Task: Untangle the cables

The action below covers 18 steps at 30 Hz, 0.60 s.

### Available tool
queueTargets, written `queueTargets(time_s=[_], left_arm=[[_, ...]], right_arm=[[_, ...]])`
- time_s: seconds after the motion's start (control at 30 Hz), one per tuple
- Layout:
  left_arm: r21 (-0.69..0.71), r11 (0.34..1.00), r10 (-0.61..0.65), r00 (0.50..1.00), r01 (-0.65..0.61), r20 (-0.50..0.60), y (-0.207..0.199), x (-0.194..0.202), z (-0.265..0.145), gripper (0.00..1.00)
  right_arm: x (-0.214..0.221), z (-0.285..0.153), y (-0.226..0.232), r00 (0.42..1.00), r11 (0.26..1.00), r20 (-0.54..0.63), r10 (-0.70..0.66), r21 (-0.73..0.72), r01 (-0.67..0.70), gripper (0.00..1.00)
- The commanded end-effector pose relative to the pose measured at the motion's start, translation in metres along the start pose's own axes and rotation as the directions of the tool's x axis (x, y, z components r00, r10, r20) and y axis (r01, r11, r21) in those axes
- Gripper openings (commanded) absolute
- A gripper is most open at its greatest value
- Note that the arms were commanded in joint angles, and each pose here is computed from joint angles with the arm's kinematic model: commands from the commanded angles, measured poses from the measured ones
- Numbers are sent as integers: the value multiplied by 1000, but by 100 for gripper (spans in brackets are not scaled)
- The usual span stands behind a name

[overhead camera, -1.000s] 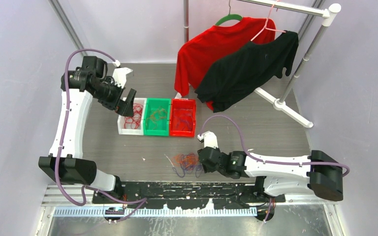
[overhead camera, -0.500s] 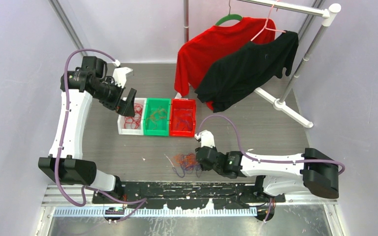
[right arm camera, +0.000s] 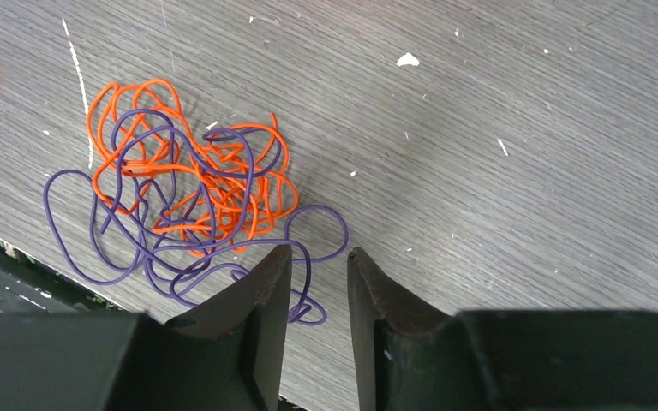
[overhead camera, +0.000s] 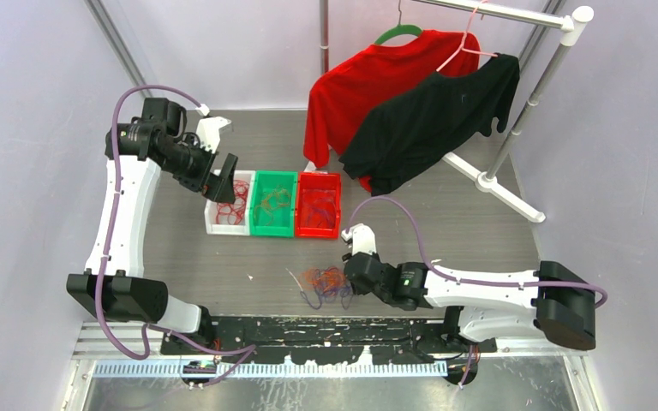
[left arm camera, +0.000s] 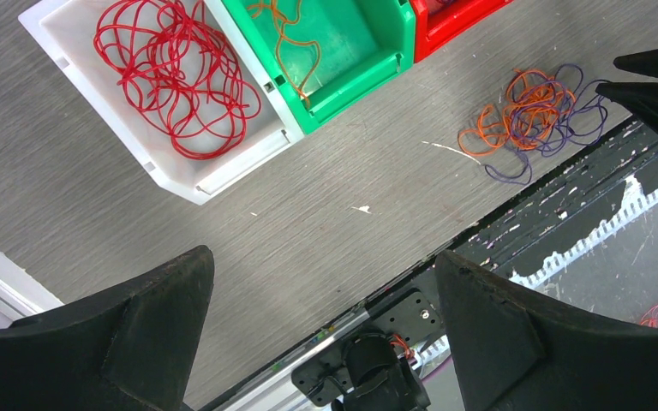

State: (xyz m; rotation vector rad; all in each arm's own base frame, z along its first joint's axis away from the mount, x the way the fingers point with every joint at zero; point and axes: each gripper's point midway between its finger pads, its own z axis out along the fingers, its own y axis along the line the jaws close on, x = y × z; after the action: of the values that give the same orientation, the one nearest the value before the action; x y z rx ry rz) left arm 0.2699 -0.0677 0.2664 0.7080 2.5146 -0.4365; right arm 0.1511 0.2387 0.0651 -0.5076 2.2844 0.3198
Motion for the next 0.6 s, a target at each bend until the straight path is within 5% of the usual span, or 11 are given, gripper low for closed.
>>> queueTargets(time_s=[0.0, 0.13, 0.27, 0.37, 0.57], left_arm=[[-3, 1000, 14, 998, -14, 68, -7, -9, -14, 100], [-5, 1000, 16, 998, -15, 69, -7, -8, -15, 100], [-3, 1000, 18, 997, -18, 75, -8, -9, -15, 100], [21, 1000, 17, 996, -19, 85, -12, -11, -15, 100], [170, 982, 57, 988, -81, 140, -45, -9, -12, 100]], right_arm=[[-6, 5, 8, 1000, 999, 13, 28, -16, -28, 37], [5, 14, 9, 1000, 1000, -23, 19, -4, -19, 37], [1, 12, 7, 1000, 1000, -12, 20, 10, -20, 16], [-26, -3, 5, 999, 1000, 52, 7, 13, -7, 4], [-107, -55, 16, 979, 999, 206, -7, -41, 16, 1]])
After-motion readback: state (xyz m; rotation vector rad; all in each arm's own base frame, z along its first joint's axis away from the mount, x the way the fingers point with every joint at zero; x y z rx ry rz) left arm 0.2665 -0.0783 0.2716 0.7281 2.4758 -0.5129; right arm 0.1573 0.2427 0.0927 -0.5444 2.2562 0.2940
